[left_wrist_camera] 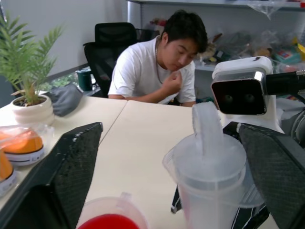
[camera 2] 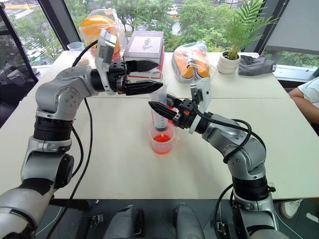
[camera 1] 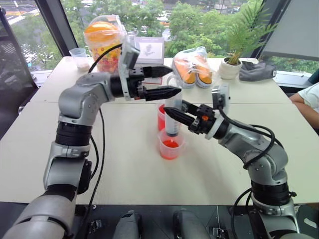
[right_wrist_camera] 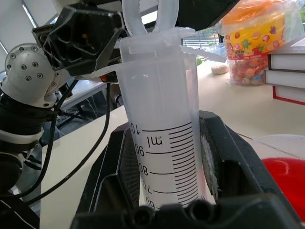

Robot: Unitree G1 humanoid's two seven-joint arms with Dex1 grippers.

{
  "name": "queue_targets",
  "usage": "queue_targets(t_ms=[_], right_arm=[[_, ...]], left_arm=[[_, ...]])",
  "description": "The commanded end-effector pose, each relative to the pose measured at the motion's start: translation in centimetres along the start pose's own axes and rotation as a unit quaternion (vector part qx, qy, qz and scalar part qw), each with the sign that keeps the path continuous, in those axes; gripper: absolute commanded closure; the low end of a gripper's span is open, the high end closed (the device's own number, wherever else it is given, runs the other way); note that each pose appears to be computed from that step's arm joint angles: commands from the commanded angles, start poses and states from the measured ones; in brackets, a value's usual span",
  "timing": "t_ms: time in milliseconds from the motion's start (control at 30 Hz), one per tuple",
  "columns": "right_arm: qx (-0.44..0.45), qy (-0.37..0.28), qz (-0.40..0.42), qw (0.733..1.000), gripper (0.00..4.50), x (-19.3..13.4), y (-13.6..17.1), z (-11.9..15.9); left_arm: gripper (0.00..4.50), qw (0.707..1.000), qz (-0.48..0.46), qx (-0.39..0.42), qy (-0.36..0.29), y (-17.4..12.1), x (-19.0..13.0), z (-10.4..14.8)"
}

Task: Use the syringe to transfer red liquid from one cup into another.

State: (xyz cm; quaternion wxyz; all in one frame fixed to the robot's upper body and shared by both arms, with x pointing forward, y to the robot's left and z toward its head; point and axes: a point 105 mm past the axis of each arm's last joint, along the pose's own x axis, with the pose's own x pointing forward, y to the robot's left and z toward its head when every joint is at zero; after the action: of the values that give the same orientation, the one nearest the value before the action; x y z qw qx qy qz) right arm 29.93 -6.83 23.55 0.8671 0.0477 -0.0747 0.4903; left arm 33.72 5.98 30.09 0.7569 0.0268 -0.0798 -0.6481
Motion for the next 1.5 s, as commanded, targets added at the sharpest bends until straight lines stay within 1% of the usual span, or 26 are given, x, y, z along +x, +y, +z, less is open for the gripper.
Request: queue_targets(t_ms=[33, 67, 133, 167, 267, 333, 400, 467, 533, 600, 633, 667, 733, 833, 900, 967, 1067, 1133, 1167, 1200, 1233, 1267, 1300, 1400, 1500], right_arm=[[-0.026, -0.039, 0.01, 0.999, 3.12, -0.1, 0.7, 2.5], [-0.024, -0.042, 0.005, 0.999, 3.12, -0.1, 0.5, 2.7], [-0.015, -0.071, -0.029, 0.997, 3.12, -0.3, -0.9, 4.4], [-0.008, -0.079, -0.057, 0.995, 3.12, -0.5, -2.2, 5.3], [0.008, -0.07, -0.118, 0.991, 3.12, -1.3, -5.3, 6.8], [0.019, -0.041, -0.166, 0.985, 3.12, -2.0, -7.7, 7.4], [0.038, 0.011, -0.205, 0.978, 3.12, -3.0, -9.9, 7.3], [0.045, 0.053, -0.228, 0.971, 3.12, -3.8, -11.2, 6.9], [0.026, 0.092, -0.252, 0.963, 3.12, -4.5, -12.3, 6.5], [0.038, 0.197, -0.299, 0.933, 3.12, -6.3, -14.4, 3.8], [0.056, 0.257, -0.319, 0.91, 3.12, -7.4, -15.1, 2.3], [0.07, 0.294, -0.335, 0.892, 3.12, -8.3, -15.6, 1.3], [0.091, 0.34, -0.347, 0.869, 3.12, -9.5, -16.1, 0.1], [0.117, 0.382, -0.376, 0.836, 3.12, -11.0, -17.0, -1.6], [0.132, 0.401, -0.387, 0.82, 3.12, -11.8, -17.4, -2.9], [0.149, 0.413, -0.396, 0.806, 3.12, -12.3, -17.7, -4.0], [0.175, 0.418, -0.397, 0.798, 3.12, -12.4, -17.8, -5.2], [0.176, 0.417, -0.399, 0.797, 2.12, -12.3, -18.0, -5.4], [0.179, 0.415, -0.4, 0.797, 1.74, -12.3, -18.1, -5.5], [0.181, 0.412, -0.4, 0.798, 1.26, -12.3, -18.2, -5.4], [0.179, 0.409, -0.4, 0.8, 0.69, -12.2, -18.3, -5.3], [0.179, 0.406, -0.398, 0.803, 0.29, -12.1, -18.3, -5.2], [0.178, 0.403, -0.396, 0.806, 0.13, -11.9, -18.2, -4.9], [0.143, 0.391, -0.39, 0.821, 0.13, -11.5, -18.3, -3.2], [0.083, 0.366, -0.371, 0.849, 0.13, -10.8, -17.6, -0.3]], left_arm=[[0.06, 0.999, 0.035, 0.016, -0.025, 0.7, -2.1, 1.9], [0.06, 0.998, 0.046, 0.016, -0.028, 0.9, -2.6, 2.0], [0.06, 0.997, 0.068, 0.014, -0.027, 1.1, -3.9, 1.7], [0.06, 0.997, 0.077, 0.013, -0.023, 1.1, -4.5, 1.3], [0.06, 0.996, 0.093, 0.007, -0.014, 0.9, -5.1, 0.2], [0.06, 0.995, 0.095, 0.003, -0.008, 0.5, -5.2, -0.5], [0.06, 0.995, 0.097, 0.002, 0.0, 0.1, -5.2, -1.3], [0.06, 0.995, 0.102, 0.004, 0.007, -0.1, -5.2, -1.9], [0.06, 0.995, 0.103, 0.003, 0.01, -0.3, -5.1, -2.3], [0.06, 0.994, 0.109, 0.0, 0.01, -0.5, -5.2, -2.8], [0.06, 0.994, 0.11, -0.001, 0.009, -0.6, -5.1, -3.0], [0.06, 0.994, 0.111, -0.002, 0.008, -0.6, -5.1, -3.1], [0.06, 0.993, 0.114, -0.001, 0.009, -0.8, -5.0, -3.4], [0.06, 0.993, 0.121, 0.0, 0.013, -0.9, -5.1, -3.9], [0.06, 0.992, 0.126, 0.004, 0.02, -0.9, -5.3, -4.2], [0.06, 0.992, 0.127, 0.002, 0.021, -1.0, -5.4, -4.3], [0.06, 0.992, 0.126, -0.002, 0.022, -1.3, -5.5, -4.4], [0.0, 0.991, 0.128, -0.004, 0.025, -1.3, -5.6, -4.4], [0.0, 0.991, 0.129, -0.004, 0.025, -1.3, -5.7, -4.4], [0.0, 0.991, 0.129, -0.005, 0.024, -1.4, -5.7, -4.4], [0.0, 0.991, 0.13, -0.006, 0.024, -1.4, -5.8, -4.3], [0.0, 0.991, 0.132, -0.006, 0.024, -1.3, -6.0, -4.3], [0.0, 0.99, 0.136, -0.006, 0.025, -1.2, -6.1, -4.3], [0.0, 0.989, 0.145, -0.007, 0.027, -1.0, -6.7, -4.2], [0.0, 0.988, 0.152, -0.007, 0.035, -1.1, -7.2, -4.3]])
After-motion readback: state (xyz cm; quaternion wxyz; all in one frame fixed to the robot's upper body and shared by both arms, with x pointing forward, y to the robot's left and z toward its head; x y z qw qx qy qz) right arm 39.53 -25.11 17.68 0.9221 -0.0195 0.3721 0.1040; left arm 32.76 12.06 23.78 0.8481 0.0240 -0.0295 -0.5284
